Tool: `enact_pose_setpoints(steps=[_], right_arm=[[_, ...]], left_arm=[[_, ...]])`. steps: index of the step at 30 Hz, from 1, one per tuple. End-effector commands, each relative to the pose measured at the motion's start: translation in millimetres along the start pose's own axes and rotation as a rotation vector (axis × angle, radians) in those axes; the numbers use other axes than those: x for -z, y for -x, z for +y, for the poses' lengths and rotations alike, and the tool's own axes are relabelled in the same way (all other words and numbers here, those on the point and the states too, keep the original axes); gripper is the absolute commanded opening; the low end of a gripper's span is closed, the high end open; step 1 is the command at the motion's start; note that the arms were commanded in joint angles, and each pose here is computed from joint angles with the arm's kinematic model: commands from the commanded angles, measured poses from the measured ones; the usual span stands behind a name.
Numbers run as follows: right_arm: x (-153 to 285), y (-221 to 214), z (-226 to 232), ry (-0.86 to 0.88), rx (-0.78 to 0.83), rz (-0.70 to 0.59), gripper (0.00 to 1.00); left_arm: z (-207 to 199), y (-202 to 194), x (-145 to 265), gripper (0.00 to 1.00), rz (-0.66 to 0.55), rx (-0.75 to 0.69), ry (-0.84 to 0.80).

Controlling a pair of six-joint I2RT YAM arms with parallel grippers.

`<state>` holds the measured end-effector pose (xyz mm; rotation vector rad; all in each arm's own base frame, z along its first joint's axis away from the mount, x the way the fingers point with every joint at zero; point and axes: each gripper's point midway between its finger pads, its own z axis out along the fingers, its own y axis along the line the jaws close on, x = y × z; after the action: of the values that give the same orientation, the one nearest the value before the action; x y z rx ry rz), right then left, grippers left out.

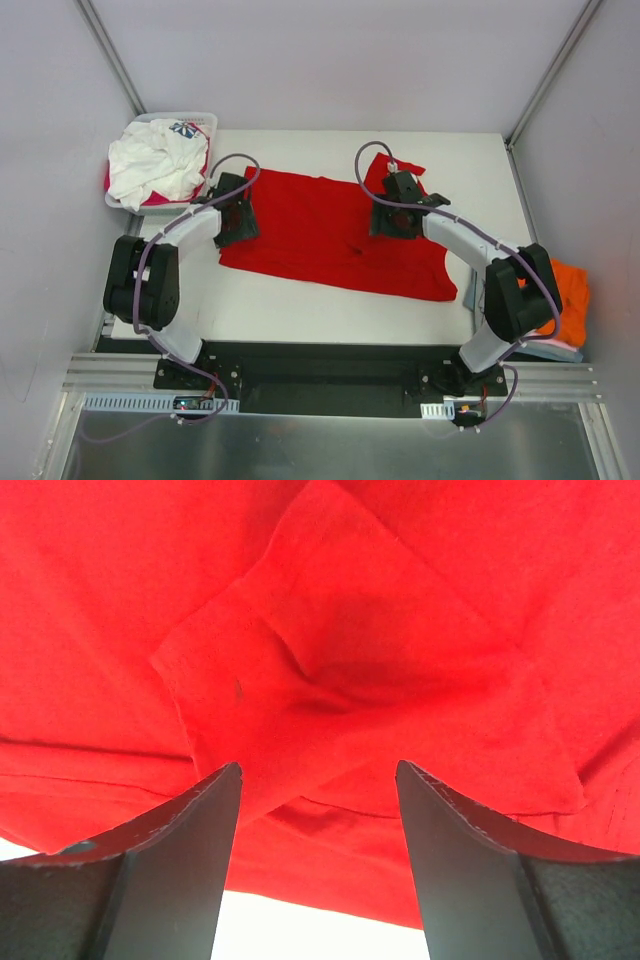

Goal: Fold and stack the t-shirts
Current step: Fold the flattened tshirt in 1/3 of the way

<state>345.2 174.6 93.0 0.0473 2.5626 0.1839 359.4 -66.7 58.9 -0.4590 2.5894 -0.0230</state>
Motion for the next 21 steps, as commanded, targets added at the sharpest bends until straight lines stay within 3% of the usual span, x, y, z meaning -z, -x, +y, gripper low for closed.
enact_pose_setpoints(steps=[1, 10, 12, 16, 19, 21], right_arm=[[6, -6, 4, 0.014, 0.017, -0.001, 0.67], [0, -15, 8, 0.003, 0.025, 0.017, 0.67], [-1, -16, 8, -0.004, 0.03, 0.02, 0.66], [-3, -16, 7, -0.01, 0.029, 0.022, 0.66], [-6, -19, 6, -0.017, 0.032, 0.034, 0.66], [-8, -23, 5, -0.021, 0.033, 0.043, 0.66]], left_arm=[[17, -40, 3, 0.62, 0.05, 0.019, 0.035], [29, -37, -2, 0.46, -0.001, 0.016, 0.079], [25, -34, 0, 0.49, -0.006, 0.011, 0.067], [27, -30, 5, 0.65, -0.028, 0.012, 0.069], [33, -28, 8, 0.66, -0.049, 0.013, 0.09], [35, -26, 7, 0.61, -0.056, 0.015, 0.102]])
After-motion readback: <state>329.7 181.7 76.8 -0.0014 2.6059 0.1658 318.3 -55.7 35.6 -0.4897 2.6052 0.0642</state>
